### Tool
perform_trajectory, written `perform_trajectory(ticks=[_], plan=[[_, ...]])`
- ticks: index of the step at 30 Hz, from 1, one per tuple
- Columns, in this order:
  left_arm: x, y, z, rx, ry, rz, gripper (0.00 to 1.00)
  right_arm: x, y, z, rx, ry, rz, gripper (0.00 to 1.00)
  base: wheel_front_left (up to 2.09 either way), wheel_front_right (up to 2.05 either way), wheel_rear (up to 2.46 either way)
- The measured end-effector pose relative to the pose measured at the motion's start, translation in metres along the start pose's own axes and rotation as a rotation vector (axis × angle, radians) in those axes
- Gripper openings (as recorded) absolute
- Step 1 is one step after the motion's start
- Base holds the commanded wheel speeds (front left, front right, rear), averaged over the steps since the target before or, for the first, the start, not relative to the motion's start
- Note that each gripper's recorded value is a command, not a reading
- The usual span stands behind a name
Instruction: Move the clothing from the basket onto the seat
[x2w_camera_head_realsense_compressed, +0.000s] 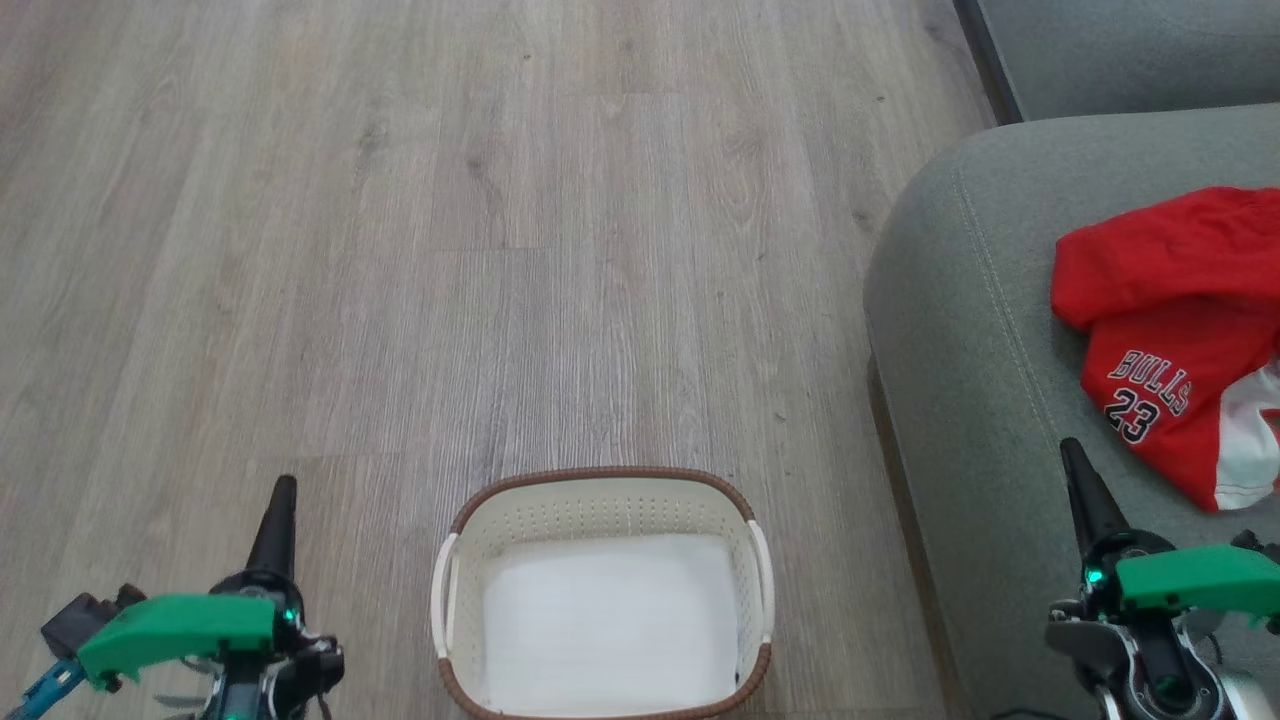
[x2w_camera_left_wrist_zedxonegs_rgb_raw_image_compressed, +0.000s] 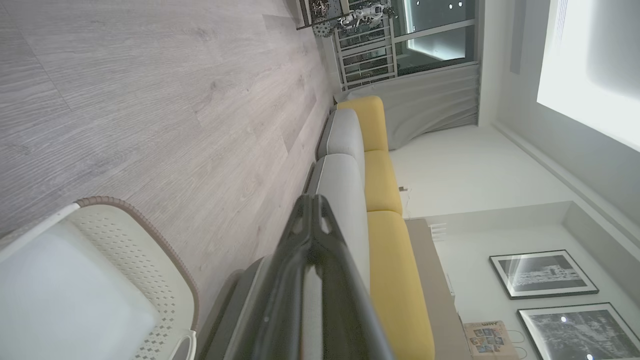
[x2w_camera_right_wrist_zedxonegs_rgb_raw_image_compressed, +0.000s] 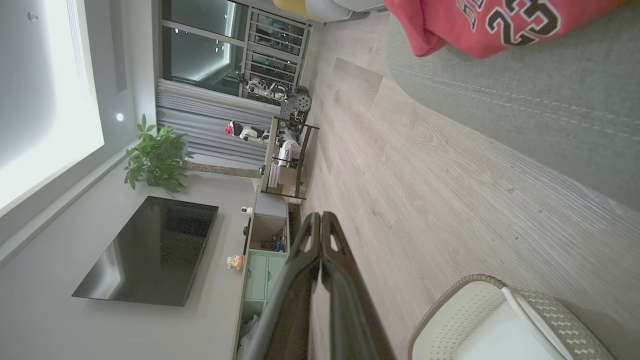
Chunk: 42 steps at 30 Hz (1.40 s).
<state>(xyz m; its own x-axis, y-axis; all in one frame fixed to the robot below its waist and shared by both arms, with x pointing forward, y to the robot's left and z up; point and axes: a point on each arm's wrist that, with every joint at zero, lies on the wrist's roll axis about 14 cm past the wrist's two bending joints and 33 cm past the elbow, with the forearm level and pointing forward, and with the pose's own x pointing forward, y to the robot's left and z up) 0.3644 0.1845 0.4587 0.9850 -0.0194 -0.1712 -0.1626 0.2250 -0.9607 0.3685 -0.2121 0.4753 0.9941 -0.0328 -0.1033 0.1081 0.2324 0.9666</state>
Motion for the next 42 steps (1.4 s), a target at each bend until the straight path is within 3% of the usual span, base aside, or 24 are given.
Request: perform_trajectory(ticks=[20,42], plan=[[0.006,-0.015,0.008,-0.223,-0.004,-0.068,0.00,0.004,0.004,-0.002,0.228,0.001,0.018,0.00,0.00,0.00,0.00],[0.007,-0.018,0.008,-0.230,-0.004,-0.077,0.00,0.004,0.004,-0.003,0.237,0.001,0.017,0.00,0.00,0.00,0.00]])
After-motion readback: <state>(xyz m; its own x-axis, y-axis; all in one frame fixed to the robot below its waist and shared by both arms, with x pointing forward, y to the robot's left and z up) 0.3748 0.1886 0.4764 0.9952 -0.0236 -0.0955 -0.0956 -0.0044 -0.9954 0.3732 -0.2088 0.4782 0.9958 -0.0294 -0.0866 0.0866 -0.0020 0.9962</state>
